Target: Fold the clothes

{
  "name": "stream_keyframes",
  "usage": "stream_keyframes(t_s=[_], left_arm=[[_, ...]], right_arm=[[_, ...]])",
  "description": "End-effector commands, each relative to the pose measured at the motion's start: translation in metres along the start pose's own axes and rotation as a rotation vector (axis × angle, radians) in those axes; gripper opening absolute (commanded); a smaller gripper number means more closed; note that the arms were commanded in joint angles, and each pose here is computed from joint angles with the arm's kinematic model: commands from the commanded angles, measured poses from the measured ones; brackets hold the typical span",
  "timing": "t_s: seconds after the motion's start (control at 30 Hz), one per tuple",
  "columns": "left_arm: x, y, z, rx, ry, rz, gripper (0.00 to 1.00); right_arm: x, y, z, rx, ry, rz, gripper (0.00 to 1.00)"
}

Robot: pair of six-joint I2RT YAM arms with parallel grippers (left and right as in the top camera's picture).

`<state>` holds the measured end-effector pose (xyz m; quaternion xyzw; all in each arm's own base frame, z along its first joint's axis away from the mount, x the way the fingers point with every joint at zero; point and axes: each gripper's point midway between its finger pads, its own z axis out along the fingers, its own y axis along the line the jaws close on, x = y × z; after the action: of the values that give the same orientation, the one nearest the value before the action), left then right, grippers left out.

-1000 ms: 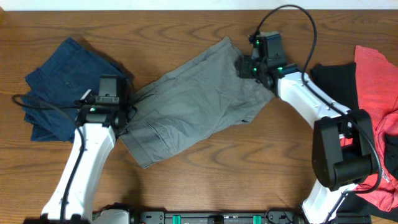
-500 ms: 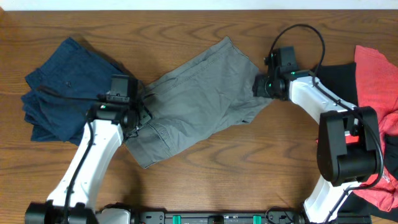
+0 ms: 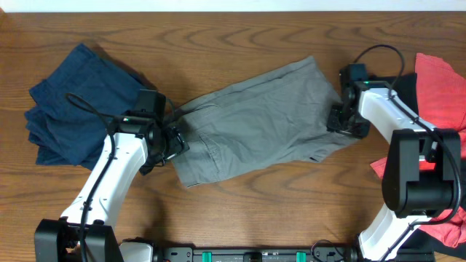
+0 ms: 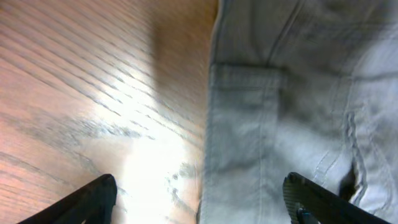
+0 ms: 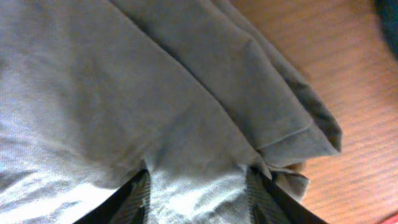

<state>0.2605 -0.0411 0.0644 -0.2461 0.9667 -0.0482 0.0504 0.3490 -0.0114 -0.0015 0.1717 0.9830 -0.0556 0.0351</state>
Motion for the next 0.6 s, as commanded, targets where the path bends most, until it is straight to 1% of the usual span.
stream_keyframes(t_s=[0.0,0.1,0.17,0.23,0.3,0.43,0.57], left_arm=[[0.012,-0.015,-0.003,0.088,0.062,0.096,0.92],[0.017,-0.021,-0.004,0.129,0.084,0.147,0.99],[0.016,-0.020,-0.002,0.121,0.080,0.165,1.00],[0.017,-0.018,0.000,0.118,0.080,0.164,1.00],[0.018,-0.018,0.004,0.118,0.080,0.160,1.00],[0.015,-0.019,0.019,0.136,0.054,0.163,0.99],[0.010,-0.022,0.035,0.159,0.020,0.168,1.00]], right_arm=[[0.010,-0.013,0.010,0.045,0.037,0.024,0.52],[0.002,-0.001,-0.012,-0.031,-0.009,0.019,0.53],[-0.006,0.005,-0.037,-0.077,-0.065,0.003,0.55],[-0.013,0.005,-0.061,-0.104,-0.123,0.007,0.56],[-0.018,0.006,-0.090,-0.139,-0.199,0.009,0.60],[-0.020,0.011,-0.135,-0.232,-0.308,-0.015,0.61],[-0.017,0.011,-0.155,-0.264,-0.351,-0.034,0.61]])
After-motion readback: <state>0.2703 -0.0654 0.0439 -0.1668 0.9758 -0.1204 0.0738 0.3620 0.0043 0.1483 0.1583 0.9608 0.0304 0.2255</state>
